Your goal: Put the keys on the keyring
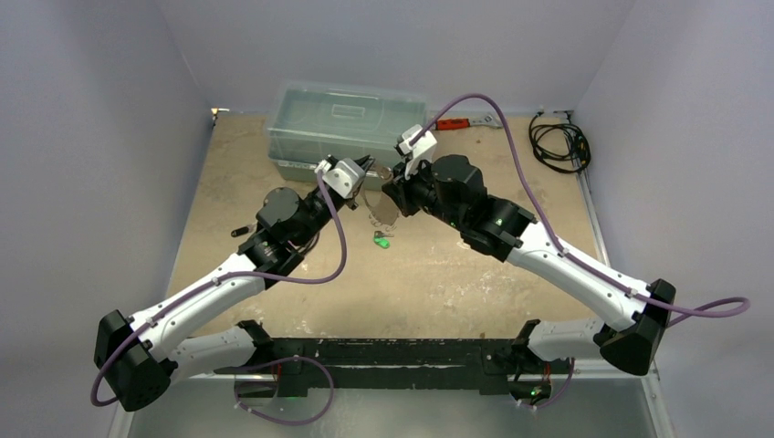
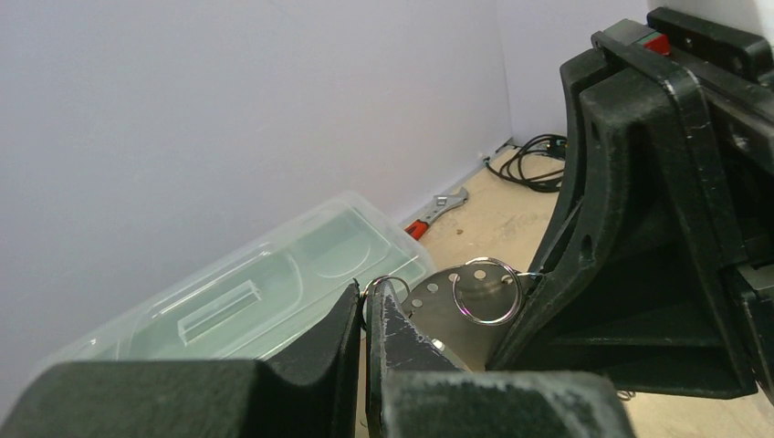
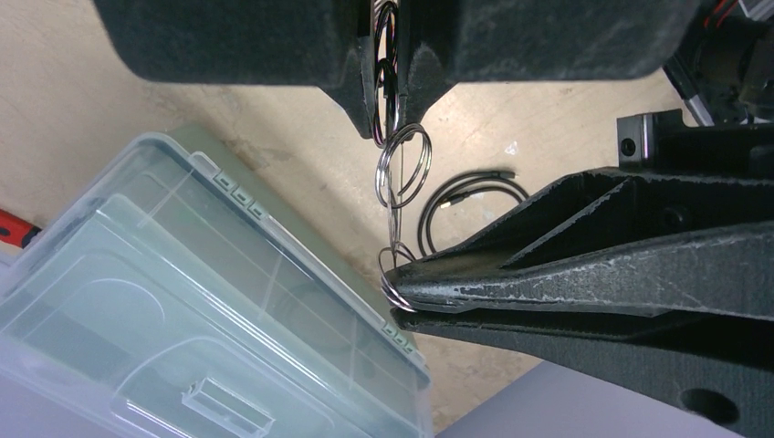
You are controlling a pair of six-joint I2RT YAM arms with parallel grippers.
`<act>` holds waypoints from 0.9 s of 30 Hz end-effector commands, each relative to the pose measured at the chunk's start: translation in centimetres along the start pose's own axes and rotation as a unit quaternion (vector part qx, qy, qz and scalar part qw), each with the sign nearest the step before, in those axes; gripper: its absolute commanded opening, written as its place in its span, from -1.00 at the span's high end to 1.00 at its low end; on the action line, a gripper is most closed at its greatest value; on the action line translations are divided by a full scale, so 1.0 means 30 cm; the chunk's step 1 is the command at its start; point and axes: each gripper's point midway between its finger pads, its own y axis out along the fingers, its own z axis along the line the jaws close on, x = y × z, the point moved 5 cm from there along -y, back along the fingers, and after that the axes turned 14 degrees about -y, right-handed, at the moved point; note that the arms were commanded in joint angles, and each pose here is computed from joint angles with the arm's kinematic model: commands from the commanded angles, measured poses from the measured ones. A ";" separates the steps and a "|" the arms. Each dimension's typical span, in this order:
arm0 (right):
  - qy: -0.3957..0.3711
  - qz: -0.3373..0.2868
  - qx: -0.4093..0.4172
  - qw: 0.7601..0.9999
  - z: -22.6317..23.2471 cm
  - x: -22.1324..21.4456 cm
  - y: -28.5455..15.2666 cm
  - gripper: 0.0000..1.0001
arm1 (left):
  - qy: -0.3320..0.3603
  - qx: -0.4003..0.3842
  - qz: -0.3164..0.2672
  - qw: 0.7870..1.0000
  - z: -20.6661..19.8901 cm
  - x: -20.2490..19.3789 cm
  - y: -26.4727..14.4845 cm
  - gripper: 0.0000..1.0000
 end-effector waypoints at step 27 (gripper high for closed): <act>0.095 -0.179 0.122 0.972 0.149 0.275 -0.083 0.06 | -0.087 0.045 -0.087 0.991 -0.014 -0.007 -0.041 1.00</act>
